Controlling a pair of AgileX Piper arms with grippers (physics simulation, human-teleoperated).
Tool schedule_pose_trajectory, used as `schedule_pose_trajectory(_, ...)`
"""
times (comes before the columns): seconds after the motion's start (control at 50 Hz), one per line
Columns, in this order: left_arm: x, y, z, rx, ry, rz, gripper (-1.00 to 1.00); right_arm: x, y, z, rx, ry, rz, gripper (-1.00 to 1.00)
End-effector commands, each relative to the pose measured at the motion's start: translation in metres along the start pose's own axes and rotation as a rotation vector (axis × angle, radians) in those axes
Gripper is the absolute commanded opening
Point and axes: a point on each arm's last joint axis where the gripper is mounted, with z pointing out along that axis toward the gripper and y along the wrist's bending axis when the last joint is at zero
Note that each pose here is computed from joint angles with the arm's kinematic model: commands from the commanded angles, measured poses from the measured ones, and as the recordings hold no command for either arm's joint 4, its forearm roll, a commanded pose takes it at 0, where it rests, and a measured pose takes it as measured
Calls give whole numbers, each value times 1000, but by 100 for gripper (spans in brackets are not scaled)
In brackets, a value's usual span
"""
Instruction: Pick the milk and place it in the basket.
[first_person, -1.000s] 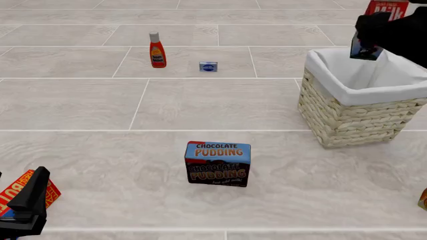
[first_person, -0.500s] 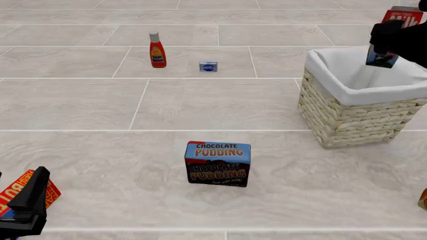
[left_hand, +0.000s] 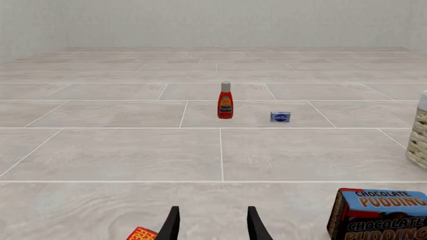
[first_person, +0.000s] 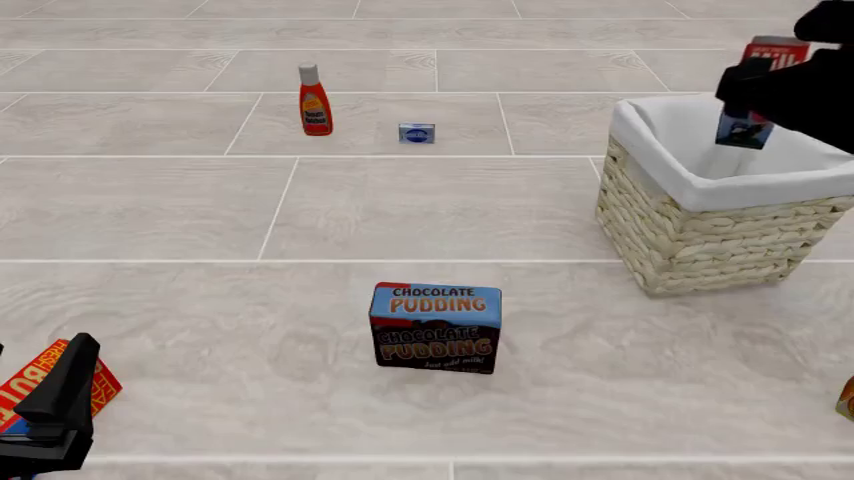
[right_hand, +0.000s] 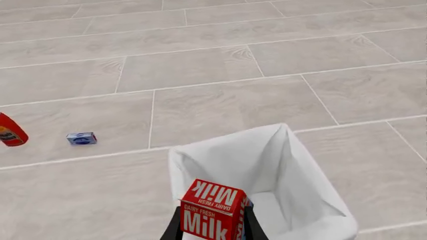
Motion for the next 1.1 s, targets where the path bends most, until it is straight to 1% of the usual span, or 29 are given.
schedule_pose_trajectory(0.02, 0, 0, 0, 0, 0, 0, 100, -7, -4, 18, 13, -7, -6, -100)
schedule_pose_trajectory(0.3, 0, 0, 0, 0, 0, 0, 100, -10, -11, 36, 32, 5, -7, -100)
schedule_pose_trajectory(0.48, 0, 0, 0, 0, 0, 0, 100, -1, -14, 51, 37, 31, 1, -100)
schedule_pose_trajectory(0.62, 0, 0, 0, 0, 0, 0, 100, 2, -14, 59, 36, 43, 3, -100)
schedule_pose_trajectory(0.84, 0, 0, 0, 0, 0, 0, 100, 10, -15, 73, 38, 67, 0, -100)
schedule_pose_trajectory(1.1, 0, 0, 0, 0, 0, 0, 100, 23, -22, 86, 53, 92, -11, -100)
